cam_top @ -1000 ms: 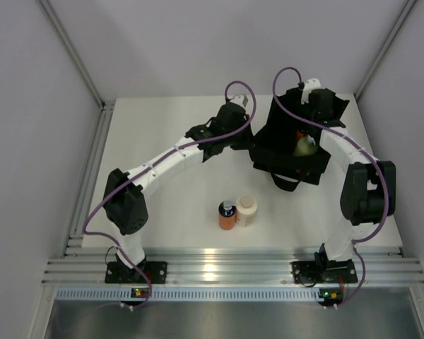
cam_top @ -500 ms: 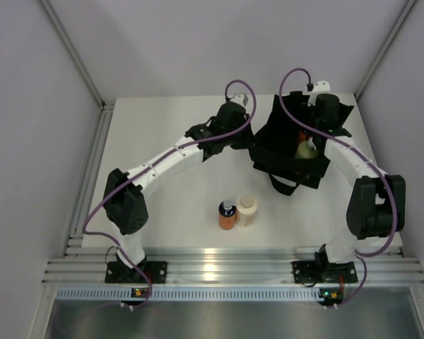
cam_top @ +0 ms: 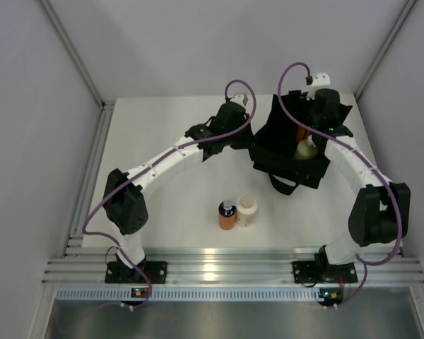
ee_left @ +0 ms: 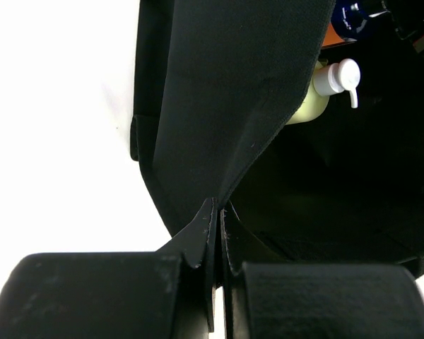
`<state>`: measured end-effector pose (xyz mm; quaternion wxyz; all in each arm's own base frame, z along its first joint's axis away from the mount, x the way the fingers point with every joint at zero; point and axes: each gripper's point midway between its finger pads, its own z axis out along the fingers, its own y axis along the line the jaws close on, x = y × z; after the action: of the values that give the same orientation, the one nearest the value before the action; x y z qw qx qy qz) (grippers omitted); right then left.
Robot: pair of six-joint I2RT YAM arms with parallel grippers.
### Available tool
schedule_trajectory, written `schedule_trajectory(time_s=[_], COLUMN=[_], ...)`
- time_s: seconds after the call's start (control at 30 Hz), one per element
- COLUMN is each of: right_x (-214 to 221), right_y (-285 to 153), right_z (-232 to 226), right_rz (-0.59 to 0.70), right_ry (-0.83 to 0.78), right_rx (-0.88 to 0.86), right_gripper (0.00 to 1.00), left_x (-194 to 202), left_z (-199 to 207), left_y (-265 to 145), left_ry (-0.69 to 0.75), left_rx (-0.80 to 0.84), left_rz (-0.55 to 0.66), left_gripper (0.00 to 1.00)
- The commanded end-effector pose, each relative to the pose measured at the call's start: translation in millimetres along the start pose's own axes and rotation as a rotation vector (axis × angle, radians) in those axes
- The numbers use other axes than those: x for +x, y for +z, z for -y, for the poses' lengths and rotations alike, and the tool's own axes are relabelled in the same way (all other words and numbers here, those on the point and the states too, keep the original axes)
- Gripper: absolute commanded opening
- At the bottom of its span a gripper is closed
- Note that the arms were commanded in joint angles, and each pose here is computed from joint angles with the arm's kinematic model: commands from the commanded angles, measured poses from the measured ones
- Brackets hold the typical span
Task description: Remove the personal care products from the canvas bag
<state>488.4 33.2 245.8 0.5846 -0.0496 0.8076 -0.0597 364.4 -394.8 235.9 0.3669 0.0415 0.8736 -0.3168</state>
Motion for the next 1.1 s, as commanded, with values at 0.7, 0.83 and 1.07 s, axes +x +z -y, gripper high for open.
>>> schedule_trajectory(time_s=[0.7,0.83,1.07], right_x=[-172.6,-184.9,-200.7], right_y=[-119.7,-143.0,-180.8], right_z=[-9.6,-12.6,-14.7], right_rz=[0.348,0.363,0.404], right_ry=[-0.02,-0.022,0.001], right_rx=[0.029,0.025,0.002], right_gripper=[0.0,0.0,0.0], left_x=[-15.9,-12.9,-9.9], left_z=[8.2,7.7,5.8], left_y=[-9.1,-6.9,-4.1], left_ry=[0.011,0.009,0.007], left_rx=[0.014,0.015,0.01], left_rz=[0.041,0.03,0.022], left_gripper=[0.0,0.0,0.0])
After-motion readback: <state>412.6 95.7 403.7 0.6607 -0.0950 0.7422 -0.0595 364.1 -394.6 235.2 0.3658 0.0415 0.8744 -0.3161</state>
